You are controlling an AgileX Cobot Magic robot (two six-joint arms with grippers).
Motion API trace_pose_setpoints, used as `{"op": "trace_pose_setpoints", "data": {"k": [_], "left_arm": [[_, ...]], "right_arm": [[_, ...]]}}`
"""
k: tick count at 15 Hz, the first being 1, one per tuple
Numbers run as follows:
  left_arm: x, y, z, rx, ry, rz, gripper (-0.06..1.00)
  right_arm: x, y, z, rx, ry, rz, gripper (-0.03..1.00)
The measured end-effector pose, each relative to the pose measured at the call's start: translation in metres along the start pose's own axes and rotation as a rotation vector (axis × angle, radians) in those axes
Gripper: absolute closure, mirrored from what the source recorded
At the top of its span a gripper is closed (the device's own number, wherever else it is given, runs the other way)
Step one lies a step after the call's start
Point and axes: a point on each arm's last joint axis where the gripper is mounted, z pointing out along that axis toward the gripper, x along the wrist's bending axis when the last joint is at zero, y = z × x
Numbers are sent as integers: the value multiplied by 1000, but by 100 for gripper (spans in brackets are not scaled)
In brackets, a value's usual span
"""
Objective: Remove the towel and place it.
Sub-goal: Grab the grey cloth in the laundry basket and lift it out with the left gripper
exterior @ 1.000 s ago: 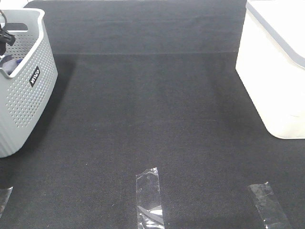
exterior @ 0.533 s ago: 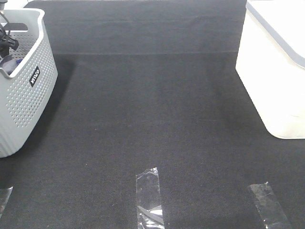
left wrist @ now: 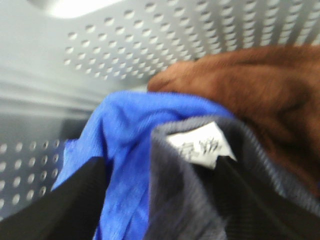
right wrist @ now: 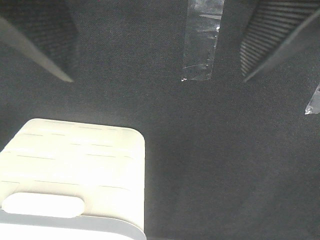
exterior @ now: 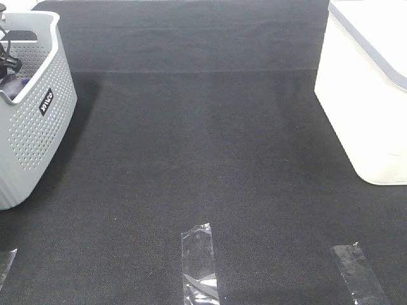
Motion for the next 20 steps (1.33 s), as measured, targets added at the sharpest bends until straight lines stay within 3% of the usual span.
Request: {"op": "trace_pose_setpoints", "data": {"k": [4, 9, 13, 20], "left_arm": [[-2, 3, 0, -30, -24, -10, 43], [-2, 3, 0, -32, -26, -11, 62], [-2, 3, 0, -32, -22, -8, 94], [0, 4, -10, -15, -23, -15, 94]], "right_arm": [[0, 0, 0, 0, 0, 0, 16], [0, 0, 0, 0, 0, 0, 16], [0, 0, 0, 0, 0, 0, 16], [0, 0, 0, 0, 0, 0, 16]]}}
